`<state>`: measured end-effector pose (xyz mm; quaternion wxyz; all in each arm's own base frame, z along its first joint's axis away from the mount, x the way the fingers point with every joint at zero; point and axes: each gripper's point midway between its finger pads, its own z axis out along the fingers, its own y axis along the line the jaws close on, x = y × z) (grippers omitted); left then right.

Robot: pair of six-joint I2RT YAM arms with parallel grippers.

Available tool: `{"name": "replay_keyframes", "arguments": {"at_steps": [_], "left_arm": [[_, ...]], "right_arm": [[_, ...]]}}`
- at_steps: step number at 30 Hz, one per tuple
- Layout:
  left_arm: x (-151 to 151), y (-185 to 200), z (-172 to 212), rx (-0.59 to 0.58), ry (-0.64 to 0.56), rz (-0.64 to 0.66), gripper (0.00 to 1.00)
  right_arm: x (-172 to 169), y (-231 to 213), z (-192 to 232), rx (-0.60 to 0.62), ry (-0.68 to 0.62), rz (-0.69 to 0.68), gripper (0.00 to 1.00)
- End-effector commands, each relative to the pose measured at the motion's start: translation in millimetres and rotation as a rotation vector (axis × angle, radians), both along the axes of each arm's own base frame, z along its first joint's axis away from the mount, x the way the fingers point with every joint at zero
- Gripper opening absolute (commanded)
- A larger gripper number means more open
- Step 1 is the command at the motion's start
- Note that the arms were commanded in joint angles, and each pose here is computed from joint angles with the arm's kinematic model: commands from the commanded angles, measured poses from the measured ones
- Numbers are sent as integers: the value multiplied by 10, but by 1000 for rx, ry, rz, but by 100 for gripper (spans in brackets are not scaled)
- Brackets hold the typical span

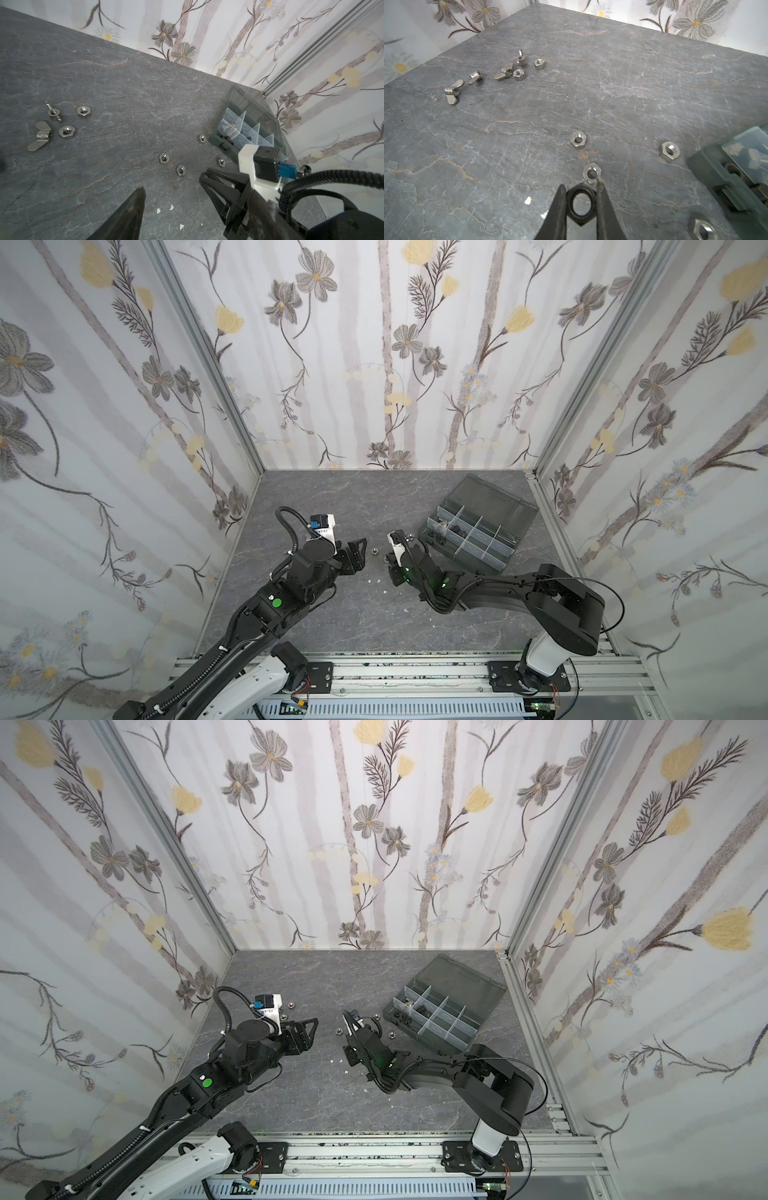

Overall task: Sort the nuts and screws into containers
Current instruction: 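Carry the black nut to the organizer with right gripper while left moves out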

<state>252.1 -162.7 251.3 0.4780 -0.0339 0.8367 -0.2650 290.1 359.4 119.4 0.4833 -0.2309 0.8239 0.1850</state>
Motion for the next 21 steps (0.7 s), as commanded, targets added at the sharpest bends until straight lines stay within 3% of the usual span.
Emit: {"name": "replay_keyframes", "arguments": {"at_steps": [1,21], "left_arm": [[51,-65,35,-47,-19,-3,78],[63,-114,-393,-13,49,-13,79]], "right_arm": [[60,-172,27,10,21,-38,0],[844,-1177,8,125,206,-216,0]]}}
